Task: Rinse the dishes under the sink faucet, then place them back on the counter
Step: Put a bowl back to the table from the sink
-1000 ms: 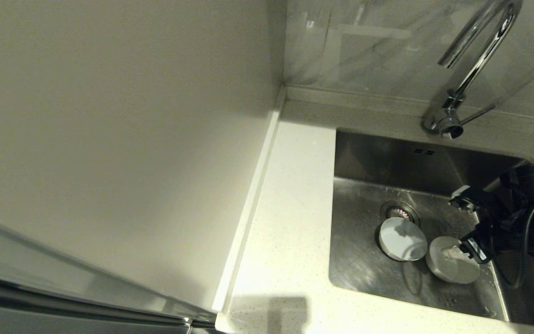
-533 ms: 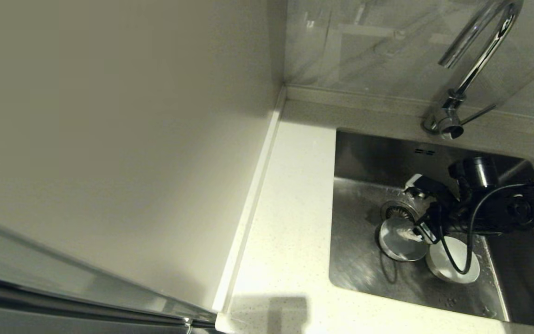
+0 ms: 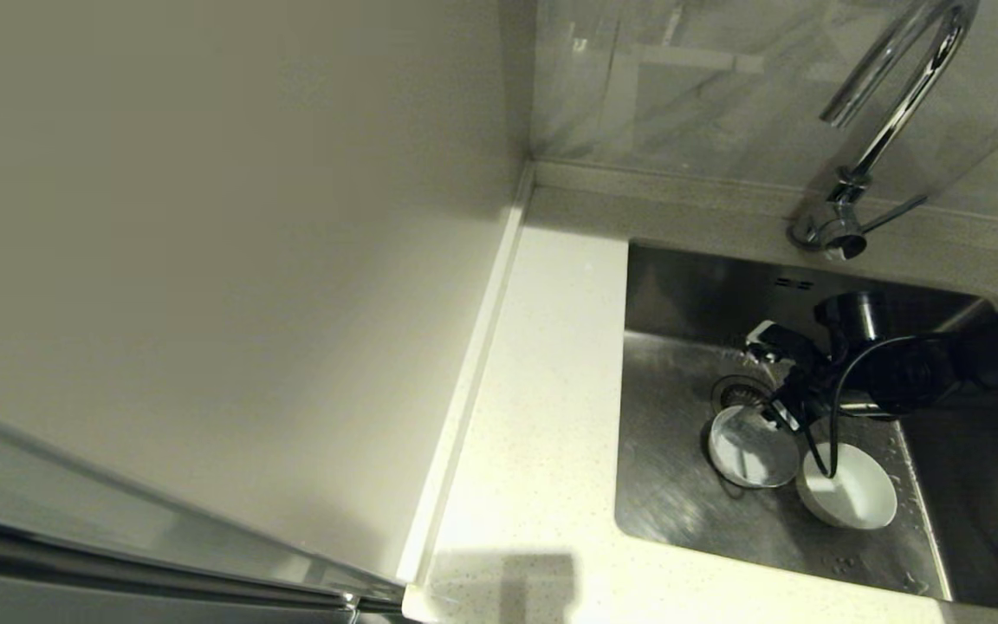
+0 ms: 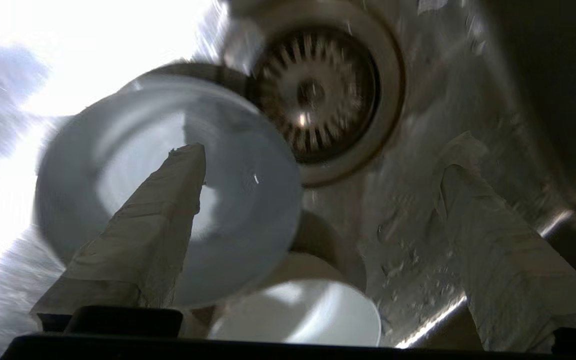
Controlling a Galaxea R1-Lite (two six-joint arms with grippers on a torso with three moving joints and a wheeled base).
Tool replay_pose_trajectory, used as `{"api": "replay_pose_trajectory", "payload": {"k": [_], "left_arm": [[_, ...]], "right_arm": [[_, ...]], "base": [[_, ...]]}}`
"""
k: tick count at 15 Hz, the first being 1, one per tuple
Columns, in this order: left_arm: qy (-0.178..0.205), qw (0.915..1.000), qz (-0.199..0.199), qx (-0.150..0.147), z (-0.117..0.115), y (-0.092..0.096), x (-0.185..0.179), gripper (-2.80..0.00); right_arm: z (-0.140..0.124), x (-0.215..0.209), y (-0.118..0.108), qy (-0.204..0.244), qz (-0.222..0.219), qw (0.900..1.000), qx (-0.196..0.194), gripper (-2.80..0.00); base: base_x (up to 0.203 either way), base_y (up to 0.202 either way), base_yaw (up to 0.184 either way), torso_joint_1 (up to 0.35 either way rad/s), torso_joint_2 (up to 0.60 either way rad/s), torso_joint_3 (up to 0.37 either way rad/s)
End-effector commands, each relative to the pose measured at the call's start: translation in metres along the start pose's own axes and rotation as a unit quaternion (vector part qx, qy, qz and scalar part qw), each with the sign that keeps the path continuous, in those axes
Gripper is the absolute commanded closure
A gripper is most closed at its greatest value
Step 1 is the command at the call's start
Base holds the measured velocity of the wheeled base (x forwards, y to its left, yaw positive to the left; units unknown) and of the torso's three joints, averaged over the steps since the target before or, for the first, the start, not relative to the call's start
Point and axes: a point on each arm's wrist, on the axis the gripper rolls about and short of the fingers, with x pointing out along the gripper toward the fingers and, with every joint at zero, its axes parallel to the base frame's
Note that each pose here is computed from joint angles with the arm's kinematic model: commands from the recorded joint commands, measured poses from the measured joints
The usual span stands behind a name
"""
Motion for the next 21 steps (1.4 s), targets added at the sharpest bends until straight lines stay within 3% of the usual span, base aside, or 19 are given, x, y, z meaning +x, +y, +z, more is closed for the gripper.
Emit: {"api": "replay_pose_trajectory", "payload": {"k": [1,4,11,12,21], "left_arm": [[-0.002,1.0000,0.000,0.000,0.000,0.000,0.000,0.00],[-0.002,1.0000,0.000,0.000,0.000,0.000,0.000,0.00],[-0.002,1.0000,0.000,0.000,0.000,0.000,0.000,0.00],[-0.002,1.0000,0.000,0.000,0.000,0.000,0.000,0.00],[-0.002,1.0000,0.000,0.000,0.000,0.000,0.000,0.00]], "right_arm": [[-0.012,0.008,-0.010,0.019,-0.002,1.000,0.009,-2.80],[-0.023,0.016,-0.016,0.045,0.013,0.999,0.006,-2.80],[-0.029,0.039,-0.013,0.056,0.024,0.998,0.005,-2.80],[-0.031,0.039,-0.013,0.059,0.023,0.998,0.006,0.00],[-0.047,0.038,-0.023,0.072,0.019,0.997,0.000,0.00]], "base": [[0.000,0.000,0.000,0.000,0.00,0.000],[0.000,0.000,0.000,0.000,0.00,0.000],[0.000,0.000,0.000,0.000,0.00,0.000],[0.000,0.000,0.000,0.000,0.00,0.000],[0.000,0.000,0.000,0.000,0.00,0.000]]}}
